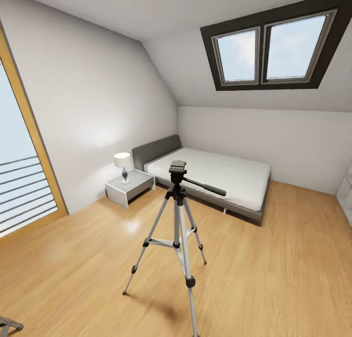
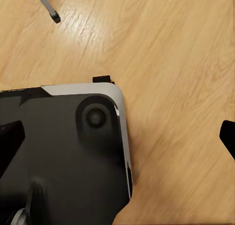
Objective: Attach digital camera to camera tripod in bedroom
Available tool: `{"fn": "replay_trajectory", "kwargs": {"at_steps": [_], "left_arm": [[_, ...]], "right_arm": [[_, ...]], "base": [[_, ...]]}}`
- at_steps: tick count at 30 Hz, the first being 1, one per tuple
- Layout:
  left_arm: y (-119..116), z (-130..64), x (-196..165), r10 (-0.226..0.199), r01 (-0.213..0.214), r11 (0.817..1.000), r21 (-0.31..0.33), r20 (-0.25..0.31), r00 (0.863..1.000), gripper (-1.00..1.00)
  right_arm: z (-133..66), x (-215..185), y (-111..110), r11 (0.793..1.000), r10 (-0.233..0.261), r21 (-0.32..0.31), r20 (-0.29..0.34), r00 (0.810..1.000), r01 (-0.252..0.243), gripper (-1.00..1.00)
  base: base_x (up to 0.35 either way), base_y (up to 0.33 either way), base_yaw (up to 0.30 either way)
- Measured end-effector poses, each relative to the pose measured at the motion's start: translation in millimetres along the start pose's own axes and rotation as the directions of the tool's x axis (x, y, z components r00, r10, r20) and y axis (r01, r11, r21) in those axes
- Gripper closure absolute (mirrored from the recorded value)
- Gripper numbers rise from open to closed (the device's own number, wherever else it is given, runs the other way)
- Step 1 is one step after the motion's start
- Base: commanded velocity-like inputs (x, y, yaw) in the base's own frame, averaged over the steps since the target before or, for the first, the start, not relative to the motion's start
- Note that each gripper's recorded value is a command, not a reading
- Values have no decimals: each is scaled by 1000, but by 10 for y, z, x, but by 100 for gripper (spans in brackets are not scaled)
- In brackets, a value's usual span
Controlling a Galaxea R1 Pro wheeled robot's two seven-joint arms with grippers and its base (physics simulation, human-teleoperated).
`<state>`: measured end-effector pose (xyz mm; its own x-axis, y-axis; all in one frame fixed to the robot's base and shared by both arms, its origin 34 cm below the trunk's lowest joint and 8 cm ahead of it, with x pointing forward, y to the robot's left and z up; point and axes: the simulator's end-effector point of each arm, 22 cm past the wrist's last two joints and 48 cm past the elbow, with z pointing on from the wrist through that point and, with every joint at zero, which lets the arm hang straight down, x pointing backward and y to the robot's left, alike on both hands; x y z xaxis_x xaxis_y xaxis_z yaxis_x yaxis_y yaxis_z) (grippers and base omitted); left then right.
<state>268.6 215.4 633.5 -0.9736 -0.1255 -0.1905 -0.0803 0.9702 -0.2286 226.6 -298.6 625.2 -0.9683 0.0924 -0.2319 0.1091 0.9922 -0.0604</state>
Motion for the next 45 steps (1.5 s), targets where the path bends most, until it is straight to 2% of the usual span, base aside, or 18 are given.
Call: {"fn": "replay_trajectory", "kwargs": {"at_steps": [13, 45], "left_arm": [[0, 0, -1, 0, 0, 1000, 0, 0, 1000, 100], [-1, 0, -5, -2, 2, 1000, 0, 2, 1000, 100]], "right_arm": [[0, -1, -5, 1000, 0, 1, 0, 1000, 0, -100], [1, -7, -22, 1000, 0, 3, 2, 1000, 0, -100]], "base": [[0, 0, -172], [0, 0, -5]]}}
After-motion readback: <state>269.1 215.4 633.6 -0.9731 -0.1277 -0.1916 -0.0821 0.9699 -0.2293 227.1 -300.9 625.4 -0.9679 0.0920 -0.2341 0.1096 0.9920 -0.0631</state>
